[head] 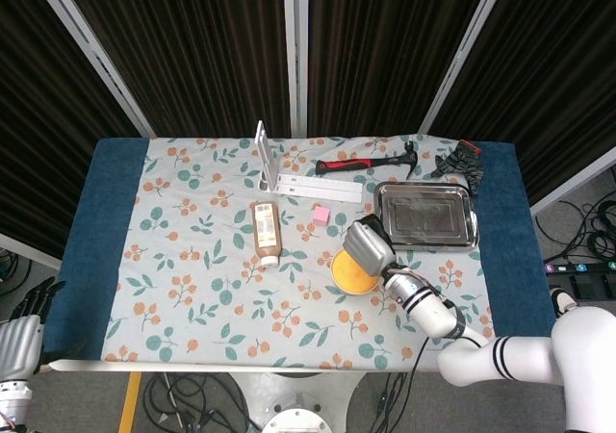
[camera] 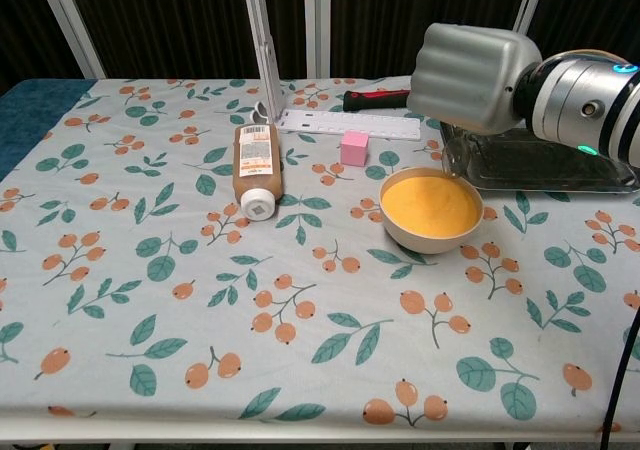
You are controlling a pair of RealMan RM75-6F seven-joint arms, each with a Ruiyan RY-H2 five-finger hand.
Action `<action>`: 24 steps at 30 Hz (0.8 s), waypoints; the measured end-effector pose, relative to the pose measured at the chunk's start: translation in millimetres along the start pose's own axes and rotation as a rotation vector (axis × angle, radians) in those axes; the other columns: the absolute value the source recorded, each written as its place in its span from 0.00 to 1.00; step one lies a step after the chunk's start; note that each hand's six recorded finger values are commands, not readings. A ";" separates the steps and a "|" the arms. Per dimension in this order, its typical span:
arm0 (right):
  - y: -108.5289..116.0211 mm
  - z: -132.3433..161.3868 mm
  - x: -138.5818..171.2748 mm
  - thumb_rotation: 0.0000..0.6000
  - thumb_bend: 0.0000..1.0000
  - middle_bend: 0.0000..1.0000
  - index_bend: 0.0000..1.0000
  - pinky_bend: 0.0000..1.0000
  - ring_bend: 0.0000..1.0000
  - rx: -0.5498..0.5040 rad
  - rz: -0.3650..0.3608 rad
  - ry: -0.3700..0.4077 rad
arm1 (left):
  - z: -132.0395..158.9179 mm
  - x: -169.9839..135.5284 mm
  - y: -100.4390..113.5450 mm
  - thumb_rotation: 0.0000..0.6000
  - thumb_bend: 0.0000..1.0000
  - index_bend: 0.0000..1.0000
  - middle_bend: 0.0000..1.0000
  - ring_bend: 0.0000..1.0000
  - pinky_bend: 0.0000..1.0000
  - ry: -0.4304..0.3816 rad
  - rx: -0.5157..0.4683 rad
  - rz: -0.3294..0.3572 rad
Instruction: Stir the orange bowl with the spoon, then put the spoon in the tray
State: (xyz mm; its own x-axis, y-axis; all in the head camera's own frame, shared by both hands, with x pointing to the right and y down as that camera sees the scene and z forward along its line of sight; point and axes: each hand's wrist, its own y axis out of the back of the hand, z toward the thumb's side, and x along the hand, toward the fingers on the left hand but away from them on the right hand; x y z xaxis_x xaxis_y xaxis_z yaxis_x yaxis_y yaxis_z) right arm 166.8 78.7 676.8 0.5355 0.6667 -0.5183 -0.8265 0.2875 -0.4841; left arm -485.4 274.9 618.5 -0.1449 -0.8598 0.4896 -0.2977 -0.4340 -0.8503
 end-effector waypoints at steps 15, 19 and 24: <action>-51.6 -22.3 0.4 1.00 0.41 1.00 0.72 1.00 1.00 -0.598 0.211 -0.154 | 9.8 3.7 5.2 1.00 0.12 0.18 0.15 0.10 0.18 -0.018 0.024 -0.002; -81.9 -25.0 1.1 1.00 0.41 1.00 0.72 1.00 1.00 -0.714 0.292 -0.205 | 12.4 4.6 5.1 1.00 0.12 0.18 0.15 0.10 0.18 -0.021 0.029 -0.008; -118.5 -22.7 2.0 1.00 0.41 1.00 0.72 1.00 1.00 -0.799 0.385 -0.250 | 15.6 5.4 4.5 1.00 0.12 0.18 0.15 0.10 0.18 -0.023 0.034 -0.014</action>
State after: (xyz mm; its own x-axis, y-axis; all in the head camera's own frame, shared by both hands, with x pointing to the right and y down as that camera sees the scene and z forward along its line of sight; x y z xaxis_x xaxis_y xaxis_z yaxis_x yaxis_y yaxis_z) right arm 269.8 30.4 717.1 0.1187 0.7737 -0.6224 -0.5244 -0.4834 -0.7009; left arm -472.8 264.0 614.4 -0.1193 -0.8595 0.4969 -0.2673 -0.4542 -0.8498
